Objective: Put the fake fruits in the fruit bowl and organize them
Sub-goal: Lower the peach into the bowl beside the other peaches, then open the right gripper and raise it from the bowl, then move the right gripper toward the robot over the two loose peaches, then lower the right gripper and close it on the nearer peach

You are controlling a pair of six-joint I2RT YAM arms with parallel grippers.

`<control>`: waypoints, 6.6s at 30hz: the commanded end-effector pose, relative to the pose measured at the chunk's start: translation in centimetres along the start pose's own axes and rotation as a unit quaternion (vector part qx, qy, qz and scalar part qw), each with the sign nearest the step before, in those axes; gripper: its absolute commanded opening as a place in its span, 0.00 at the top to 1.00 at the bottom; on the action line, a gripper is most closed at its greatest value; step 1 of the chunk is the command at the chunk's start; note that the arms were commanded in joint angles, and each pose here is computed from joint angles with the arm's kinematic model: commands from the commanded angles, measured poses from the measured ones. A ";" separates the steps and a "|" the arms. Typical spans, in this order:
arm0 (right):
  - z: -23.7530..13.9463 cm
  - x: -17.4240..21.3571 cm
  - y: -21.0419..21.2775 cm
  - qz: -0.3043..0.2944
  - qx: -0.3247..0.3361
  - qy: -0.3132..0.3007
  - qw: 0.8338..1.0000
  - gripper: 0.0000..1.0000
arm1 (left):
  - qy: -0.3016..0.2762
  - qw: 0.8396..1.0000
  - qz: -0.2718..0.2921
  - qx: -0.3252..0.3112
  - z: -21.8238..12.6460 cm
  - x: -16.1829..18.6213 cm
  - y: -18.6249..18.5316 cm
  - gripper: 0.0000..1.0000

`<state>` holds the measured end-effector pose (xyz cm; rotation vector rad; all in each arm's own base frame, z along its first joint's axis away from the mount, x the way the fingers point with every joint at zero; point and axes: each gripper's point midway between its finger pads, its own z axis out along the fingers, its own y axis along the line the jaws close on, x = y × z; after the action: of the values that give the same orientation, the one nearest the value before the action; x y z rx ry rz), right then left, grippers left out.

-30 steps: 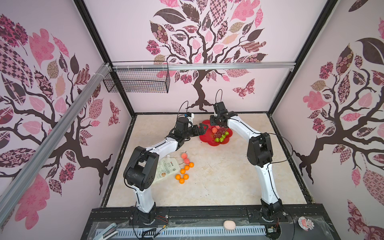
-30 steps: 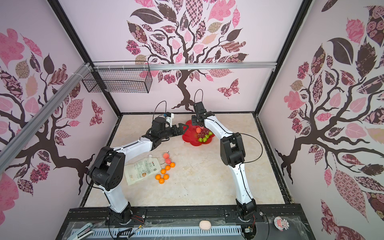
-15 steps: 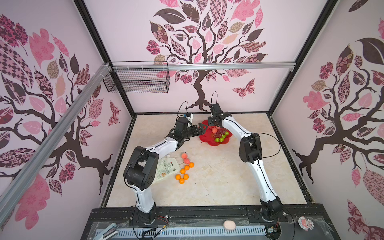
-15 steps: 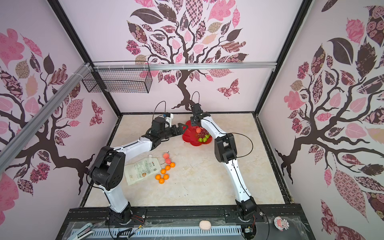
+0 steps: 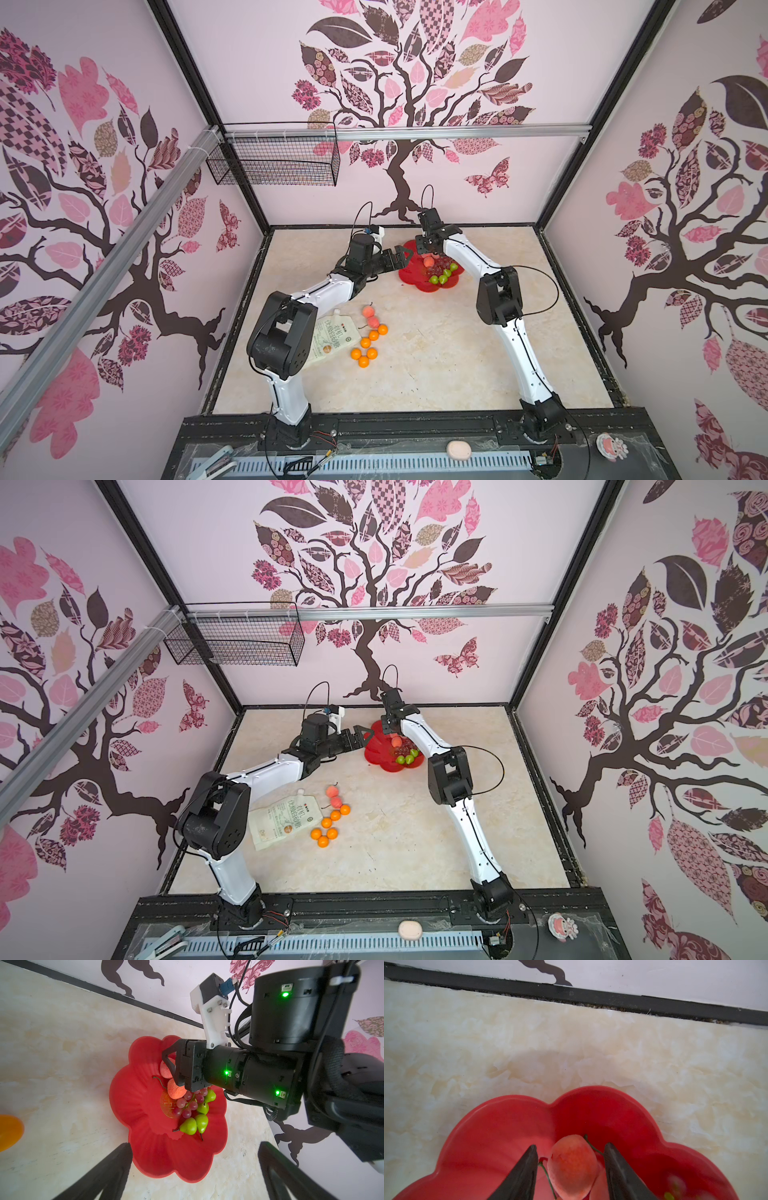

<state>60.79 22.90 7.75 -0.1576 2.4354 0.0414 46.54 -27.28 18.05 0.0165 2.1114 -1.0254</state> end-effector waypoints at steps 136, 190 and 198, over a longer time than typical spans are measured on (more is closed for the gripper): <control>-13.9 23.7 23.7 -0.050 -0.179 0.274 0.944 0.46 | 0.162 0.854 0.476 0.136 -18.8 4.1 3.9 0.02; -13.3 23.9 23.9 -0.057 -0.174 0.279 0.943 0.48 | 0.160 0.856 0.470 0.143 -18.6 4.2 4.0 0.02; -13.4 23.7 23.9 -0.057 -0.175 0.275 0.944 0.52 | 0.162 0.856 0.469 0.143 -18.5 4.3 4.0 0.02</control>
<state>31.38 42.79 2.81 -0.5097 2.9433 0.4387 33.50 -13.22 20.31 1.3212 1.8093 -0.6726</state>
